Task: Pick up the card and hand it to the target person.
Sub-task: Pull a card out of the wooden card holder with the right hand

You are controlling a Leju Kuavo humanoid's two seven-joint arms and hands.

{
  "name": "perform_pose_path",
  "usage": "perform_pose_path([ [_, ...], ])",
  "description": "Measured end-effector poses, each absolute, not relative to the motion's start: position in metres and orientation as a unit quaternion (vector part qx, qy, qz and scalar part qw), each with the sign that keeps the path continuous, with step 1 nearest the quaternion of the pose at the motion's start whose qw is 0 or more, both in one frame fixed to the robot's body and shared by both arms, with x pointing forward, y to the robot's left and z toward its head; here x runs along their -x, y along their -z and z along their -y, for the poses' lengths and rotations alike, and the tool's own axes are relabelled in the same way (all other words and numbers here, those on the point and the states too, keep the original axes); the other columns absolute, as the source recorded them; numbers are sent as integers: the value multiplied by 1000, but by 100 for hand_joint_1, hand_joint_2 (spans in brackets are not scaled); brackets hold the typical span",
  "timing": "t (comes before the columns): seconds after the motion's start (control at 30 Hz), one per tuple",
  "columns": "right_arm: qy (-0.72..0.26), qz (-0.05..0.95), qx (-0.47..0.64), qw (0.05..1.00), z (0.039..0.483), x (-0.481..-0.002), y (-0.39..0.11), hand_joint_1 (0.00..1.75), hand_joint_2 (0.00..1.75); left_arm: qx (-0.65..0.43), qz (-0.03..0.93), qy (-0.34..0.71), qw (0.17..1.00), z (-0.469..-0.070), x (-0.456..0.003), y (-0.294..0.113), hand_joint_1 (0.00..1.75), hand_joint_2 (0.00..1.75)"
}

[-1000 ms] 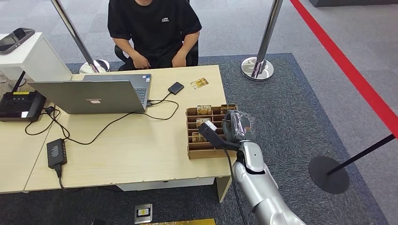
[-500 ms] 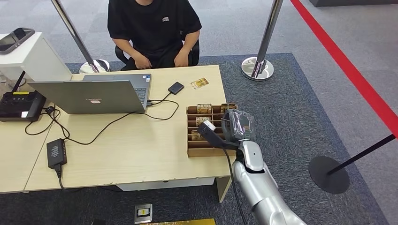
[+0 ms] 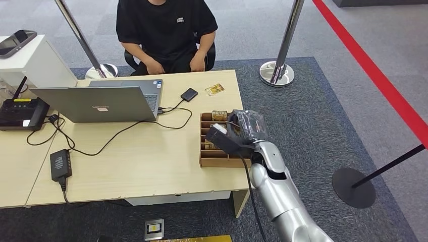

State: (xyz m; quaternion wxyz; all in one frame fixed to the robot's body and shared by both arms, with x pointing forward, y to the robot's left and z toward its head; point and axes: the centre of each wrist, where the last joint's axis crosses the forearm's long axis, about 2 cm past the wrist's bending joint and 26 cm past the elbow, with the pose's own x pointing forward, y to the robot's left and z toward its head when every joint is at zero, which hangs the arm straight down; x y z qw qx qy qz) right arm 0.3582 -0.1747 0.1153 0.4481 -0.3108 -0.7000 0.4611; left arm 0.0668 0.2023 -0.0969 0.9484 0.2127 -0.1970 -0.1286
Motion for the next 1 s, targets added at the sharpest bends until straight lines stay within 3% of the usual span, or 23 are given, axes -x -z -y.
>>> perform_pose_path([
  [0.6, -425, 756, 237, 437, 177, -363, -146, 155, 175, -215, 197, 128, 948, -202, -66, 97, 0, 0],
  [1.0, -460, 760, 230, 397, 161, -379, -172, 155, 175, -214, 200, 138, 946, -202, -69, 97, 0, 0],
])
